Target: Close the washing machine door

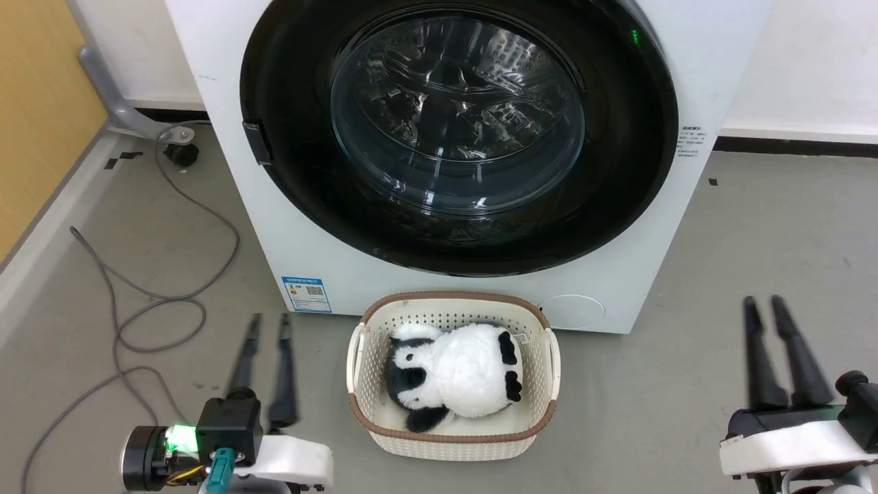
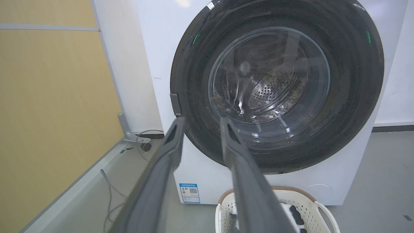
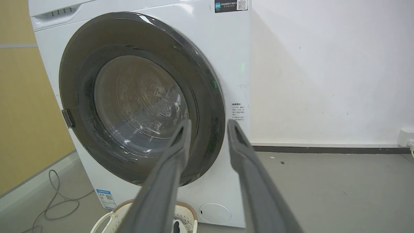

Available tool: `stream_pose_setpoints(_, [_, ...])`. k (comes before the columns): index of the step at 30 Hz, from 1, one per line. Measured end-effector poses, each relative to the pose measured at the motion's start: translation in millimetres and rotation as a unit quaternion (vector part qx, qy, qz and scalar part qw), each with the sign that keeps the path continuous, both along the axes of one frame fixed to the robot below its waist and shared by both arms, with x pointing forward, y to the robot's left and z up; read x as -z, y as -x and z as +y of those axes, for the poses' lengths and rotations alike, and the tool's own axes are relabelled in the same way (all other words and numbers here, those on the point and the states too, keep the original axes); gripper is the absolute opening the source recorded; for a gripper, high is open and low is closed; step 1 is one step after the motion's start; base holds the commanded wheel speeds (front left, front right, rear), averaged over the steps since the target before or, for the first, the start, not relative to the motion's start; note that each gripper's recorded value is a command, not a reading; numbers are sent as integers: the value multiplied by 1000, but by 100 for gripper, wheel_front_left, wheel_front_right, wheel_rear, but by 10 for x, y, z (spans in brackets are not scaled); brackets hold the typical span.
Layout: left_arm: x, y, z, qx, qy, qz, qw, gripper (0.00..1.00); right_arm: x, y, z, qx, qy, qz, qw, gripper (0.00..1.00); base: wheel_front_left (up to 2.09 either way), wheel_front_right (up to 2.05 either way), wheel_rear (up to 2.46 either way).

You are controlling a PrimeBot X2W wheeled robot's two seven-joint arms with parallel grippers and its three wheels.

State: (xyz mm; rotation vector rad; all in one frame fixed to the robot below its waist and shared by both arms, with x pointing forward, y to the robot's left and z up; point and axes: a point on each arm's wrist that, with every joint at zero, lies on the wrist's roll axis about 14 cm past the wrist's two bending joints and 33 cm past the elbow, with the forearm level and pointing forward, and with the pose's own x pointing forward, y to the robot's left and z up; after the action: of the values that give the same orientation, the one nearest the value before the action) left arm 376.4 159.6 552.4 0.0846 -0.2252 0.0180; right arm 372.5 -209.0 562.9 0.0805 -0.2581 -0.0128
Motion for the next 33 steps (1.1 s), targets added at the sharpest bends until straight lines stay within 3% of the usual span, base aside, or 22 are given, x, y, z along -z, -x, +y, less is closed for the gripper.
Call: stream_pose_setpoints(33, [43,-15,48,0,6,26,1000,0,73,-31,124,-18,16,30,999,0,0,0,0])
